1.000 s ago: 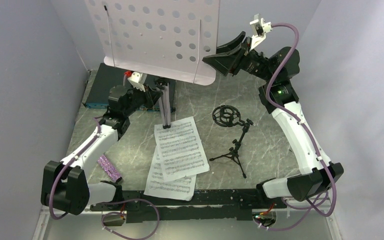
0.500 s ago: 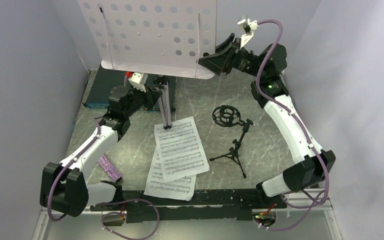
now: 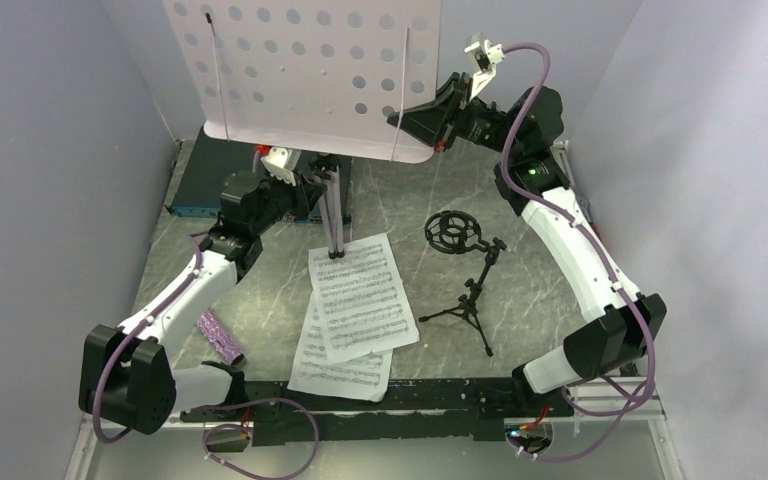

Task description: Set up the instrument practice props

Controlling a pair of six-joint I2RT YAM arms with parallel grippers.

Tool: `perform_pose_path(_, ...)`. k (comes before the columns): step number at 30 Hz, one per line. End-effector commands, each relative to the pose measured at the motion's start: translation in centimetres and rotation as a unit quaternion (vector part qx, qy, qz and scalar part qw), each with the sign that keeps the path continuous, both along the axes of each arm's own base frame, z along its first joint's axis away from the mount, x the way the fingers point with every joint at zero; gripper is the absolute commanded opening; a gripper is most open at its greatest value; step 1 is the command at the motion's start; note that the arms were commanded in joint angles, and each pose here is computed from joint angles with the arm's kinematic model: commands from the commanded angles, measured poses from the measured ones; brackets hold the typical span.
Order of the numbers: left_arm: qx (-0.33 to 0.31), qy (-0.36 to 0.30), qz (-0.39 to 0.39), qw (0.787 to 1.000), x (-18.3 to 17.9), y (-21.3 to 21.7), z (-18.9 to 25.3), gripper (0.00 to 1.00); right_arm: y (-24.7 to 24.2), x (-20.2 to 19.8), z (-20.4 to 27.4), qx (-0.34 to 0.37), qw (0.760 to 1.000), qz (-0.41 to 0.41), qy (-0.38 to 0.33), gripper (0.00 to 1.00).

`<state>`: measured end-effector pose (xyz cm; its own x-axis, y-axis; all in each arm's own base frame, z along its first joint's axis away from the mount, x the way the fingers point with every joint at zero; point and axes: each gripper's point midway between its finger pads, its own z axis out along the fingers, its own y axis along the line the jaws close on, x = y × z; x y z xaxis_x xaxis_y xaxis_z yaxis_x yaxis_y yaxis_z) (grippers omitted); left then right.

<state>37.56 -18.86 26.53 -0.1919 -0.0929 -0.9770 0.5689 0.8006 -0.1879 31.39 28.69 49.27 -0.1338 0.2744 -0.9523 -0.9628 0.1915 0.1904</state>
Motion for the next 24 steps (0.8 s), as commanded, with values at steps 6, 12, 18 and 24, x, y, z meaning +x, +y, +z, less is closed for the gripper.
perform_pose_path(6, -0.020, -0.031, -0.049, 0.998, -2.0, -1.5, 4.2, 0.40, -0.8, -3.2, 2.7, 0.018, 0.999, 0.000, -0.048, 0.00)
perform_pose_path(12, 0.002, -0.017, -0.092, 0.996, -2.8, -2.4, 1.7, 0.63, -1.2, -3.8, 2.8, 0.022, 0.998, -0.004, -0.054, 0.00)
perform_pose_path(18, 0.039, 0.002, -0.066, 0.997, -2.5, -1.2, -1.0, 0.62, -1.3, -4.0, 2.7, 0.018, 0.998, -0.007, -0.058, 0.00)
perform_pose_path(24, 0.057, 0.001, -0.023, 0.998, -2.7, 0.5, -2.0, 0.62, -1.4, -4.4, 2.7, 0.016, 0.998, -0.005, -0.065, 0.00)
